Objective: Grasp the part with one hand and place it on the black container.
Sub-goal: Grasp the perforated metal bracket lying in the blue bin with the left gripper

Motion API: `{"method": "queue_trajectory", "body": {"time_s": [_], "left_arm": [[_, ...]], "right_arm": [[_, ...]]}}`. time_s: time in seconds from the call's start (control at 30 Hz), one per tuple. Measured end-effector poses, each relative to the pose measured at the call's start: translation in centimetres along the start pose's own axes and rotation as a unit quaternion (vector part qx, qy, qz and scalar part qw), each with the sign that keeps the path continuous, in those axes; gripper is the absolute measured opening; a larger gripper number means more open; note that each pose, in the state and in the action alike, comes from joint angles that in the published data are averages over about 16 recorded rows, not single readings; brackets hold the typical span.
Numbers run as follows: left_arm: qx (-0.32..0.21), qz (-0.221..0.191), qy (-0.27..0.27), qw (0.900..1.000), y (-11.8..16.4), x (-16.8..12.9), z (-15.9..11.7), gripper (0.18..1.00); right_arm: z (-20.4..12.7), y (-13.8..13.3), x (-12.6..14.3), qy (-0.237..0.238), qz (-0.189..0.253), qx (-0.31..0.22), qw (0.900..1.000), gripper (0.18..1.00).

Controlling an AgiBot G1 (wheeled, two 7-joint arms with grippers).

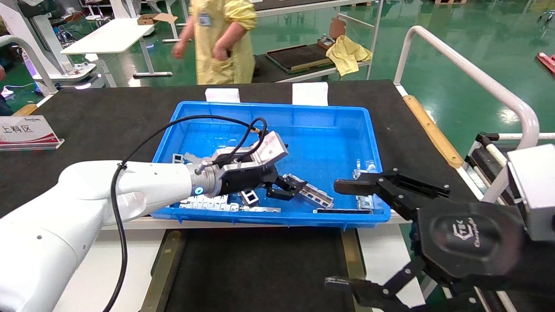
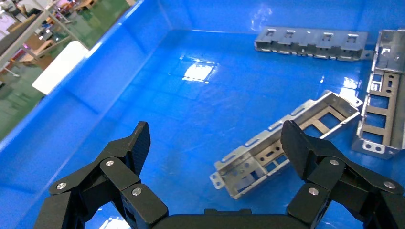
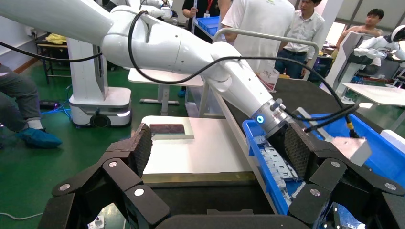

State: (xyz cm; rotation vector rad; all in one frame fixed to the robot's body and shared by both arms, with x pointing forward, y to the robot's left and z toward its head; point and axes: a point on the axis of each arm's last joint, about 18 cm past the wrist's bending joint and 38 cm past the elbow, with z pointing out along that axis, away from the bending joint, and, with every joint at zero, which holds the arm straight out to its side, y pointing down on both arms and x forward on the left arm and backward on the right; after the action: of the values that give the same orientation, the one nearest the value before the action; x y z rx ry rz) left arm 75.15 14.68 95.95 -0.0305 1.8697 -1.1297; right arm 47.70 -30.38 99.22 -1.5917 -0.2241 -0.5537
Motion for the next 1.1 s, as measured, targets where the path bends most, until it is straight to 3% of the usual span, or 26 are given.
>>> {"method": "queue_trajectory", "body": {"time_s": [1.1], "left_arm": [[-0.036, -0.022, 0.021, 0.9989, 1.1, 3.0, 1.8, 0.976]], "right_arm": [[0.0, 0.0, 0.0, 0.0, 0.0, 0.0, 1.0, 0.965]]}}
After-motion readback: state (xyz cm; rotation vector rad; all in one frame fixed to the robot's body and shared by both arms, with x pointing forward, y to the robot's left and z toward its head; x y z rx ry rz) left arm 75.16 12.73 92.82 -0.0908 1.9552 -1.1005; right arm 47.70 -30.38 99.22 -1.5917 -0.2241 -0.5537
